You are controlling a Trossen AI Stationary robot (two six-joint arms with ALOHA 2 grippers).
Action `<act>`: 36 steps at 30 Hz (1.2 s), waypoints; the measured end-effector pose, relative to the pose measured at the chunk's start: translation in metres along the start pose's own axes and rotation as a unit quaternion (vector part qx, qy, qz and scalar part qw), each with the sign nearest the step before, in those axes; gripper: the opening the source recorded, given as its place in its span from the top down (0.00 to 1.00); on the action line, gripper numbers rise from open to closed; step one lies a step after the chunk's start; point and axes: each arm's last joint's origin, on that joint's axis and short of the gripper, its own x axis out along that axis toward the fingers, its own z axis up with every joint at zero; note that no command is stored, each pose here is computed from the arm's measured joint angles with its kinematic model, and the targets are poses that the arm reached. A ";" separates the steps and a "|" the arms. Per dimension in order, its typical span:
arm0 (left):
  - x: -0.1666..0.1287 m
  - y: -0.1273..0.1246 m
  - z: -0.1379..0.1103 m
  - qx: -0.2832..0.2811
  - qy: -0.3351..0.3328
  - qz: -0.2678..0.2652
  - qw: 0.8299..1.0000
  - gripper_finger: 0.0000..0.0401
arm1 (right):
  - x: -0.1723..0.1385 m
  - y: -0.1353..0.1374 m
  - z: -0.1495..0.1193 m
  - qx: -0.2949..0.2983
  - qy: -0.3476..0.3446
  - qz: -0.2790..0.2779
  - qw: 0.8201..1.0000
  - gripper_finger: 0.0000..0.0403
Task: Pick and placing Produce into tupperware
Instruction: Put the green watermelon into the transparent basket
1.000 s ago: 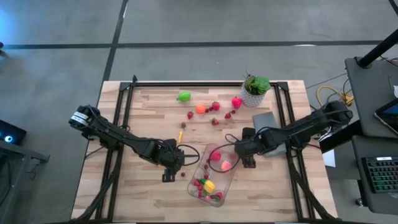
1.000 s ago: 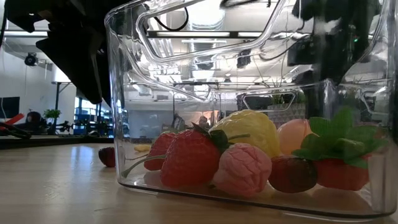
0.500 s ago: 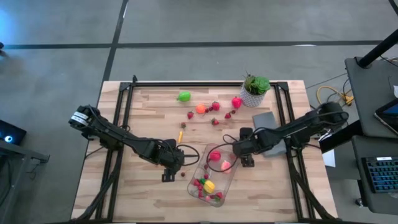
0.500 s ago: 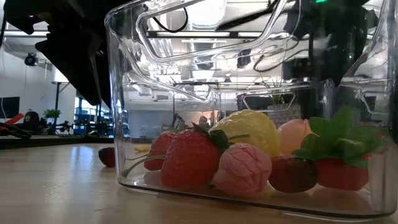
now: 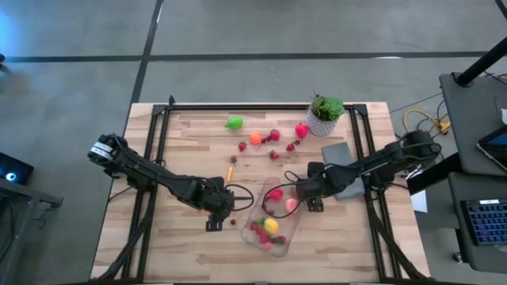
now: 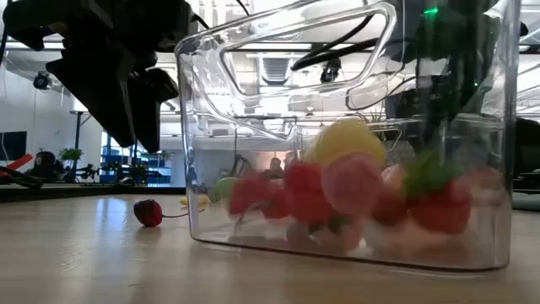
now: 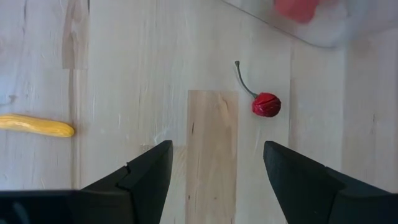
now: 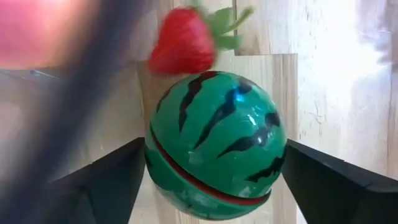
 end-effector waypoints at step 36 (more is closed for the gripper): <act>0.000 0.000 -0.001 0.000 0.001 0.000 1.000 0.41 | -0.010 -0.001 0.001 0.038 -0.017 0.022 0.999 0.32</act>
